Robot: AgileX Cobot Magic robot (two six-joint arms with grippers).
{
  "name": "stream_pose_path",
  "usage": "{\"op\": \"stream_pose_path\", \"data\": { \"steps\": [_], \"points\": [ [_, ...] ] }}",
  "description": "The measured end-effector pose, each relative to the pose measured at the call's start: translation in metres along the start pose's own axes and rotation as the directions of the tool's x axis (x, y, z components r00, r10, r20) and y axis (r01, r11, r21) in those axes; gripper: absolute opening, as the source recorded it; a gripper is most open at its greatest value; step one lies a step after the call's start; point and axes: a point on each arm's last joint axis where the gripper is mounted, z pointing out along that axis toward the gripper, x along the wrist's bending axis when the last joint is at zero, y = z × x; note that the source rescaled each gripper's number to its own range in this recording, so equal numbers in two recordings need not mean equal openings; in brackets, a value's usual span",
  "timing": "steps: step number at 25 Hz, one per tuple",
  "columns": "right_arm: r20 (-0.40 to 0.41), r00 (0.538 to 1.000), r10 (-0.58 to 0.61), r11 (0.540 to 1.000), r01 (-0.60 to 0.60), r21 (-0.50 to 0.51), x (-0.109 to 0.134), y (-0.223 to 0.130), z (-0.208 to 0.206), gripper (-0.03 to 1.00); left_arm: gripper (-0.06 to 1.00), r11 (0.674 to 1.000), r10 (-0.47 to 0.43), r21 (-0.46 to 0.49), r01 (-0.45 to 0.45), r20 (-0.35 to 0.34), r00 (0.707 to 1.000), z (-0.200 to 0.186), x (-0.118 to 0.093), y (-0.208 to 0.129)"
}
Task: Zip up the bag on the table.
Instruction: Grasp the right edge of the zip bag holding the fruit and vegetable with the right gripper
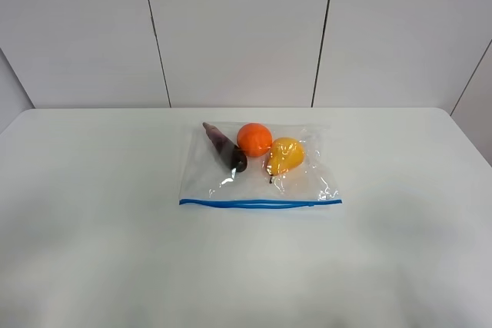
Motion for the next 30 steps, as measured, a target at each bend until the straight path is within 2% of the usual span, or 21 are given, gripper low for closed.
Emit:
{"op": "stream_pose_path", "data": {
  "steps": [3,6,13,17,19,25,29,30],
  "points": [
    [0.007,0.999,-0.05,0.998,0.05,0.029,0.0,0.013,0.004,0.93,0.85,1.0,0.0,0.0,0.0,0.0,1.0,0.0,0.0,0.0],
    [-0.003,0.998,-0.063,0.996,0.063,0.069,0.004,0.042,0.015,0.93,0.85,1.0,0.0,0.0,0.0,0.0,1.0,0.0,0.0,0.0],
    [-0.146,0.987,0.063,0.959,-0.019,0.284,0.029,0.097,0.083,0.93,0.85,1.0,0.0,0.0,0.0,0.0,1.0,0.0,0.0,0.0],
    [-0.232,0.958,0.166,0.888,-0.043,0.457,0.047,0.105,0.138,0.93,0.85,1.0,0.0,0.0,0.0,0.0,1.0,0.0,0.0,0.0],
    [-0.27,0.937,0.222,0.839,-0.042,0.543,0.056,0.104,0.169,0.93,0.85,1.0,0.0,0.0,0.0,0.0,1.0,0.0,0.0,0.0],
    [-0.345,0.884,0.315,0.715,0.018,0.699,0.074,0.084,0.247,0.91,0.85,1.0,0.0,0.0,0.0,0.0,1.0,0.0,0.0,0.0],
    [-0.384,0.818,0.428,0.645,0.021,0.764,0.074,0.07,0.287,0.88,0.85,1.0,0.0,0.0,0.0,0.0,1.0,0.0,0.0,0.0],
    [-0.394,0.781,0.485,0.623,0.008,0.782,0.069,0.065,0.302,0.88,0.85,1.0,0.0,0.0,0.0,0.0,1.0,0.0,0.0,0.0]
  ]
}}
